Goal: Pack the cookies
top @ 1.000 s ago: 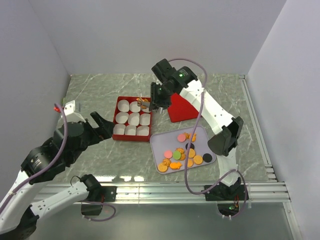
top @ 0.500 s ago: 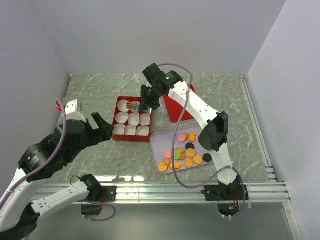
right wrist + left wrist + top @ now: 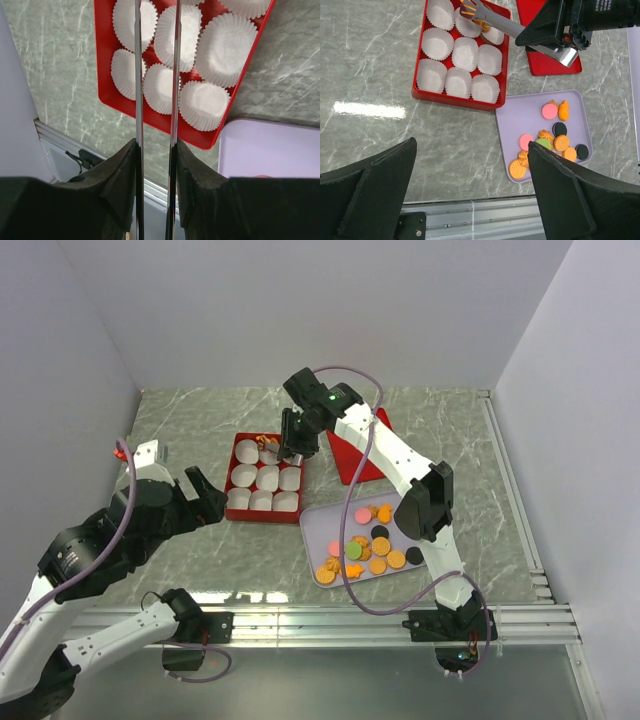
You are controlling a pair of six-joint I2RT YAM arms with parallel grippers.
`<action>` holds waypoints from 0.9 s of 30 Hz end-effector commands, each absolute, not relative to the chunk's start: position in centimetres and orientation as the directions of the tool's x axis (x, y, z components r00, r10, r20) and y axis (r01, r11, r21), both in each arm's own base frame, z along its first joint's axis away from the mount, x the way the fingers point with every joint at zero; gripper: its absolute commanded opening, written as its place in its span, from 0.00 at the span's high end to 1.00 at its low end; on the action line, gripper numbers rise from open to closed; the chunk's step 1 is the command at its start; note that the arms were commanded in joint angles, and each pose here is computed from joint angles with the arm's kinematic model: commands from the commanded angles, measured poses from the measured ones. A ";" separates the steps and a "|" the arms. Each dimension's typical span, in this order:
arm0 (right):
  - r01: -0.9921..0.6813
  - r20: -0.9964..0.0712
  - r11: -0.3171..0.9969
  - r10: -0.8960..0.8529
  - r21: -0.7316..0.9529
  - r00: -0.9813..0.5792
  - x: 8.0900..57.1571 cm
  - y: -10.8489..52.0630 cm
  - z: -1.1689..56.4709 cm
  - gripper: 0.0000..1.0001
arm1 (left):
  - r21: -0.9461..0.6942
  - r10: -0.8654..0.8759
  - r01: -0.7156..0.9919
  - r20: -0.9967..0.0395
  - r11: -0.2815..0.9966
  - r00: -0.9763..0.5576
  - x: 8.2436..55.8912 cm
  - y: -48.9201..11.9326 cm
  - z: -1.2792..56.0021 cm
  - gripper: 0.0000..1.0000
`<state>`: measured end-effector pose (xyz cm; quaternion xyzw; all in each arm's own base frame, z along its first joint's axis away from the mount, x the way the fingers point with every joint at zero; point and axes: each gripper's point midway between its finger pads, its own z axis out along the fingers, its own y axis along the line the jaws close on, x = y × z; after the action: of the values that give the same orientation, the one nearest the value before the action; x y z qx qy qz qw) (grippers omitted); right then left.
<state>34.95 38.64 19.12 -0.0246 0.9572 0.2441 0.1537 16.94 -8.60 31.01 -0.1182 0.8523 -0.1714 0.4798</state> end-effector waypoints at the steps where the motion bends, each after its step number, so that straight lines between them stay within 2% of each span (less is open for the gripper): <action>1: -0.142 -0.374 0.867 0.055 0.478 -0.926 36.4 39.1 20.9 0.59 | -0.402 -0.353 -0.010 -0.791 0.916 -0.500 17.2 -8.8 32.0 0.00; 13: -0.116 -0.373 0.881 0.073 0.459 -0.925 36.9 38.6 20.2 0.50 | -0.402 -0.349 -0.007 -0.786 0.916 -0.511 17.1 -9.1 31.8 0.00; 27: -0.141 -0.421 0.856 0.096 0.497 -0.902 36.0 37.9 24.5 0.50 | -0.408 -0.348 0.007 -0.788 0.913 -0.508 17.4 -9.5 32.0 0.01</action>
<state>35.67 38.12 18.84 -0.0155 0.9588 0.2305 0.1655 17.14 -8.92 30.74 -0.1106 0.8570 -0.1664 0.4751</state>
